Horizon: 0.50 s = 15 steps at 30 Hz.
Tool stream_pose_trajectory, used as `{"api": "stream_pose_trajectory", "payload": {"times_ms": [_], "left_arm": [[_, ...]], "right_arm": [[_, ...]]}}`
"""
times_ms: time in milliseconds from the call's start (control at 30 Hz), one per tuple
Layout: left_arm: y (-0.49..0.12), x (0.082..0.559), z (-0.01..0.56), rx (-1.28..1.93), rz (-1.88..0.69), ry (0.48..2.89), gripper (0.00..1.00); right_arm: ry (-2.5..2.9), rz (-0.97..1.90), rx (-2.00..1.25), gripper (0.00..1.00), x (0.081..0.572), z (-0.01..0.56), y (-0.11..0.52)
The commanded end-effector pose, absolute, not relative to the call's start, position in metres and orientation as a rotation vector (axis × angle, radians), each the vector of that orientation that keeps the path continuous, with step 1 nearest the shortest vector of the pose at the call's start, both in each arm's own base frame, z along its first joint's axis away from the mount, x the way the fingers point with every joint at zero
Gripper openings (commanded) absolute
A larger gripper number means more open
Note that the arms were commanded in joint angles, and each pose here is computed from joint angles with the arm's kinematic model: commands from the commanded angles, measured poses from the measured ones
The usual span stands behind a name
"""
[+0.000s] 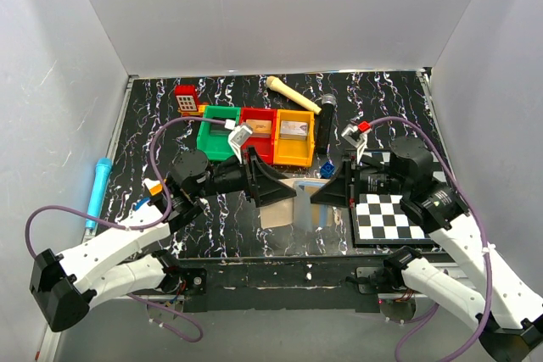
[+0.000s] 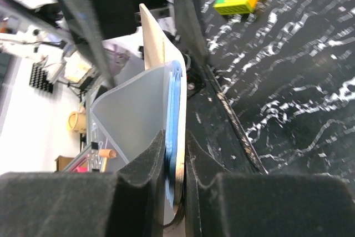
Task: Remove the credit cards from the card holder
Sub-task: Open the card holder.
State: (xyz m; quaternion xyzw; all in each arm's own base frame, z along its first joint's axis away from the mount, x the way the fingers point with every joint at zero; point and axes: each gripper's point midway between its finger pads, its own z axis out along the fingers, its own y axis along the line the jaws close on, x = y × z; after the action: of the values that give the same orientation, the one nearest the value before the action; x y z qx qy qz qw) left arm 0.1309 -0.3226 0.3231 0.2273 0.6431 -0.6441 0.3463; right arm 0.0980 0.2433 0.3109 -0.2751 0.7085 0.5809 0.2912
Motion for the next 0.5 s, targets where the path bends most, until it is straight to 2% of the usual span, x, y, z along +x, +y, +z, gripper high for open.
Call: {"api": "stream_pose_trajectory", "payload": {"times_ms": [0, 133, 200, 467], "left_arm": [[-0.316, 0.143, 0.317, 0.479, -1.623, 1.668, 0.72], [-0.308, 0.148, 0.312, 0.379, -1.615, 1.643, 0.93], [-0.304, 0.149, 0.313, 0.343, -1.636, 1.597, 0.98], [-0.323, 0.165, 0.286, 0.31, -1.542, 1.735, 0.98]], "right_arm": [[1.978, 1.387, -0.652, 0.01, 0.116, 0.305, 0.236], [2.08, 1.276, -0.56, 0.01, 0.131, 0.292, 0.23], [2.112, 1.226, -0.509, 0.01, 0.138, 0.288, 0.226], [2.232, 1.056, -0.396, 0.01, 0.154, 0.273, 0.222]]}}
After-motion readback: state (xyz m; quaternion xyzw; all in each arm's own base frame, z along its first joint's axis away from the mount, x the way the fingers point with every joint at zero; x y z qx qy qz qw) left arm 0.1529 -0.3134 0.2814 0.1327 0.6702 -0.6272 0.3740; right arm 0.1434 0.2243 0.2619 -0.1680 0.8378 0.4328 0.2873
